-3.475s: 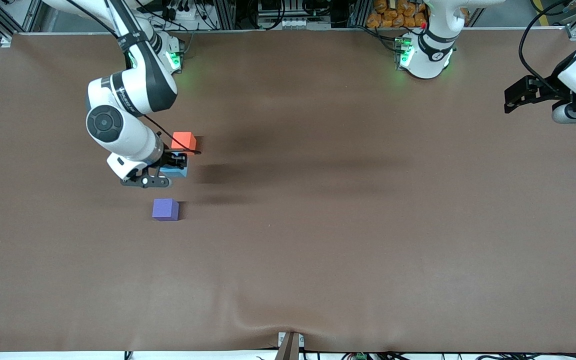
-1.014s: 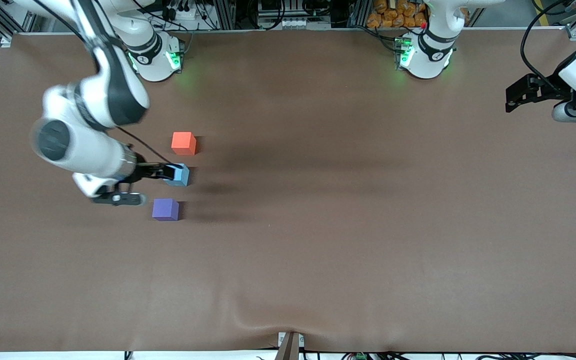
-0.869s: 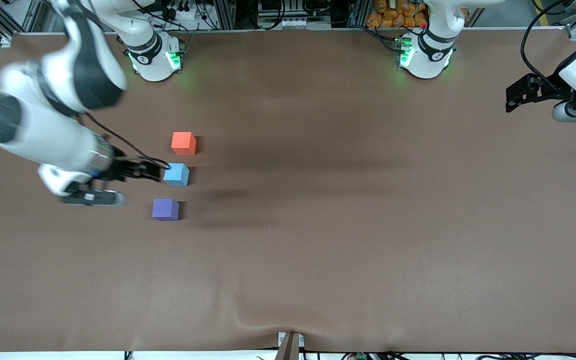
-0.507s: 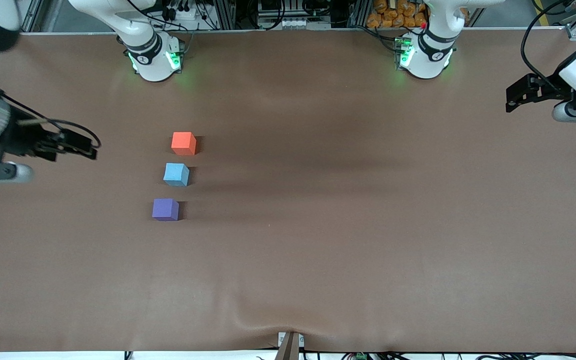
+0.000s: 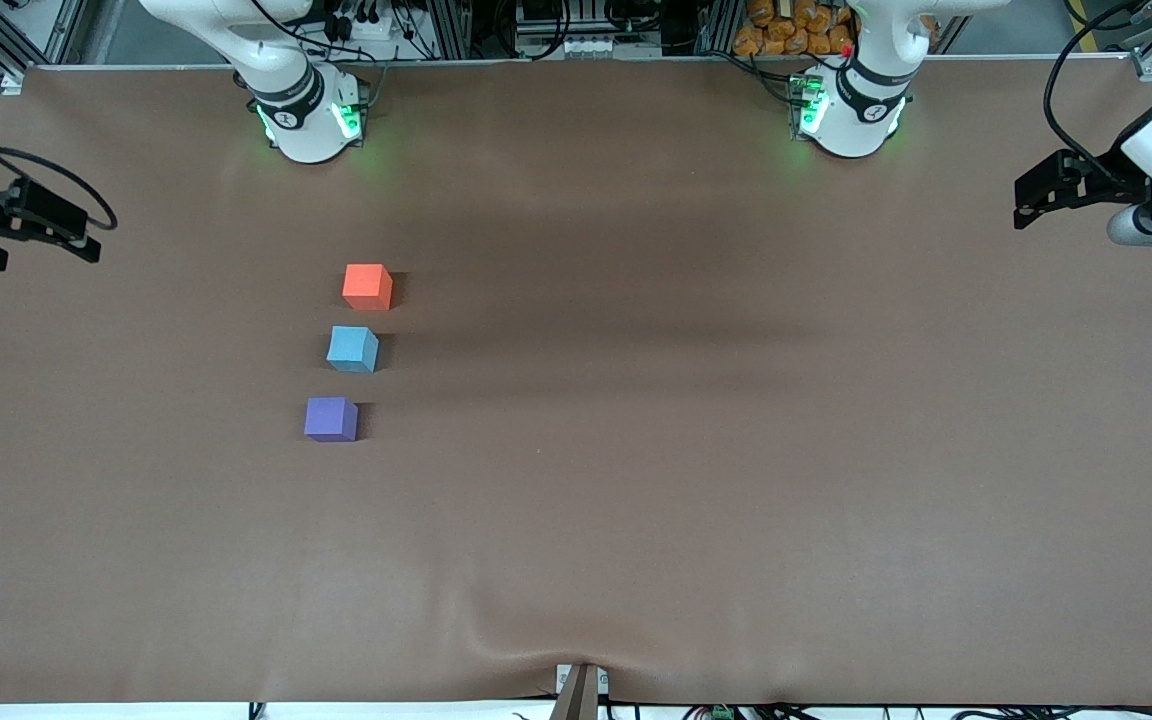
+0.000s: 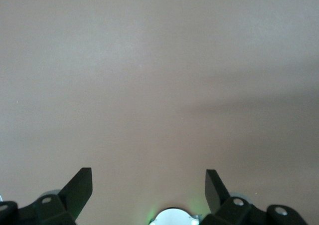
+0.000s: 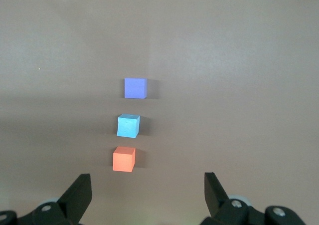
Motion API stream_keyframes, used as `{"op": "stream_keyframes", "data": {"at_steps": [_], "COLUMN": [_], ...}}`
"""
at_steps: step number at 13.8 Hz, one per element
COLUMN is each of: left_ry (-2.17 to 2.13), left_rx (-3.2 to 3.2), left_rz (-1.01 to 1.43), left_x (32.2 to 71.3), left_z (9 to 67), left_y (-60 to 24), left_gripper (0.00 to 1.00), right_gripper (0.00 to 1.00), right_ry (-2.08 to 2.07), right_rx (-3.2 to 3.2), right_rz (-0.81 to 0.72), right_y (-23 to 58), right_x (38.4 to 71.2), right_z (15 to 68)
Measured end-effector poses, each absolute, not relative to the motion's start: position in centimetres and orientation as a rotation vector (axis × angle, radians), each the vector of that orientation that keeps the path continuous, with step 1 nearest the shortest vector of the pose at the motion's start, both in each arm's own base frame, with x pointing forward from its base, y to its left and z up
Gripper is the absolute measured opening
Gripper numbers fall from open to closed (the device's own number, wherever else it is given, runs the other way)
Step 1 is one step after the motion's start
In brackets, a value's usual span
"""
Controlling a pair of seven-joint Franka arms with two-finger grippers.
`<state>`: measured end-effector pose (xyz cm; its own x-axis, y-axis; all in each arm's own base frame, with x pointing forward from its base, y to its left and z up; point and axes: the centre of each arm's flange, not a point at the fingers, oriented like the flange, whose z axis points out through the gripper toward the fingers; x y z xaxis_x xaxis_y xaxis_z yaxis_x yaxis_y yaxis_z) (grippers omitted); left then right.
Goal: Place blue block between orange and purple blocks
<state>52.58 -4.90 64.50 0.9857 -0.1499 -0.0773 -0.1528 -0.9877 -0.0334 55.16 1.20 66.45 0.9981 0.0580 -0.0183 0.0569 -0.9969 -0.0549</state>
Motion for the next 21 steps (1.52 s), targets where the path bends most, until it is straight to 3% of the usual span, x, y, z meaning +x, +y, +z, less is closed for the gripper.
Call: {"op": "stream_keyframes", "data": {"at_steps": [5,21], "left_ry": [0.196,0.17], "left_rx": [-3.093,-3.093], "left_rz": [0.119,0.147], "left_x": [52.6,52.4], "left_z": [64.5,64.3], "left_y": [-4.7,-4.1], "left_gripper": [1.0,1.0], "right_gripper": [1.0,1.0], "right_ry": [-0.118,-0.207], "right_rx": [-3.088,-3.098], "right_rz": [0.025,-0.02], "right_y": [1.8,1.4], "right_x": [52.3,52.3], "right_z": [64.3,65.2]}}
